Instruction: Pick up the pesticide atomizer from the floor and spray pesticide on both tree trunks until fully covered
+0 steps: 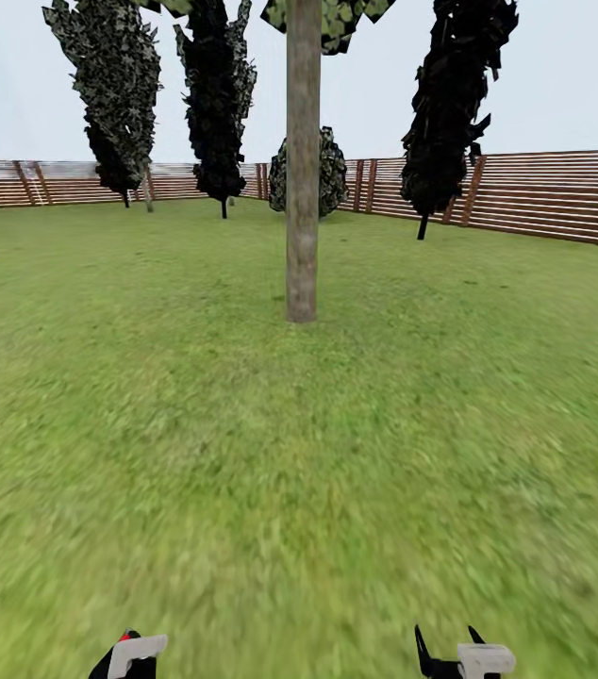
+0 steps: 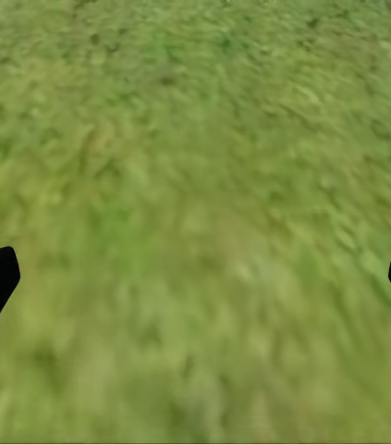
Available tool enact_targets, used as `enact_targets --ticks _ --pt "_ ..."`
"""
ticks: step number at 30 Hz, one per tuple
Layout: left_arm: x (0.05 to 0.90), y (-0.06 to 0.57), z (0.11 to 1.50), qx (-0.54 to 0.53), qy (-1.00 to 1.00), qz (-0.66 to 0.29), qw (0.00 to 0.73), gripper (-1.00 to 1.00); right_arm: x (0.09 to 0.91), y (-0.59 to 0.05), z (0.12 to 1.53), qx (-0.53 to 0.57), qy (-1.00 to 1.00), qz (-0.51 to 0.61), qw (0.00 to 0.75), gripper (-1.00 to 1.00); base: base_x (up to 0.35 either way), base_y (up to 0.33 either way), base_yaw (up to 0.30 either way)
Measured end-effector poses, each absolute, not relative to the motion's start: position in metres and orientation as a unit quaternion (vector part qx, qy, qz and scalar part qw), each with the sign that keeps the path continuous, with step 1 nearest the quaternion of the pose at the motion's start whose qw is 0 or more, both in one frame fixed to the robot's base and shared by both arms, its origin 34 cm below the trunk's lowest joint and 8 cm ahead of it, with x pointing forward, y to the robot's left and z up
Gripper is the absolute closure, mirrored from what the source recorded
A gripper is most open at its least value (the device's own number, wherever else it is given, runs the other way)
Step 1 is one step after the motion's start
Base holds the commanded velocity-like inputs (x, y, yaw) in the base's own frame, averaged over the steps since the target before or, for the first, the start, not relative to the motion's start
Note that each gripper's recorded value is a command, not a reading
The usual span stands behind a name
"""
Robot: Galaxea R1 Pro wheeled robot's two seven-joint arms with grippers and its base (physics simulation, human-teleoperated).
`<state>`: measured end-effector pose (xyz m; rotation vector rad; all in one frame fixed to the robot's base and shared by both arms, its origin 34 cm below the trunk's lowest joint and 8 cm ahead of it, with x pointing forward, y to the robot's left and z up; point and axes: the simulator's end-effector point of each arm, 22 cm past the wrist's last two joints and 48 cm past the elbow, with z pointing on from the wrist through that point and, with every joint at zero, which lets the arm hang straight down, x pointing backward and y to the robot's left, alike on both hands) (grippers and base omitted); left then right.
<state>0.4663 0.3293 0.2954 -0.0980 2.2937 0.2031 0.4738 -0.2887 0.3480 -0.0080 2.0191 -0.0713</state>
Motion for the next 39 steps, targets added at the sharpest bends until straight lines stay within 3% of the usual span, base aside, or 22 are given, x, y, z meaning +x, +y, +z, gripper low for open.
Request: enact_targets --ticks 39 --pt "0.4664 0.3292 0.2955 -0.038 0.909 0.081 0.407 1.0 0.4738 -0.2887 0.348 -0.003 0.846 -0.03 0.532 -1.0 0.338 0.0 0.0"
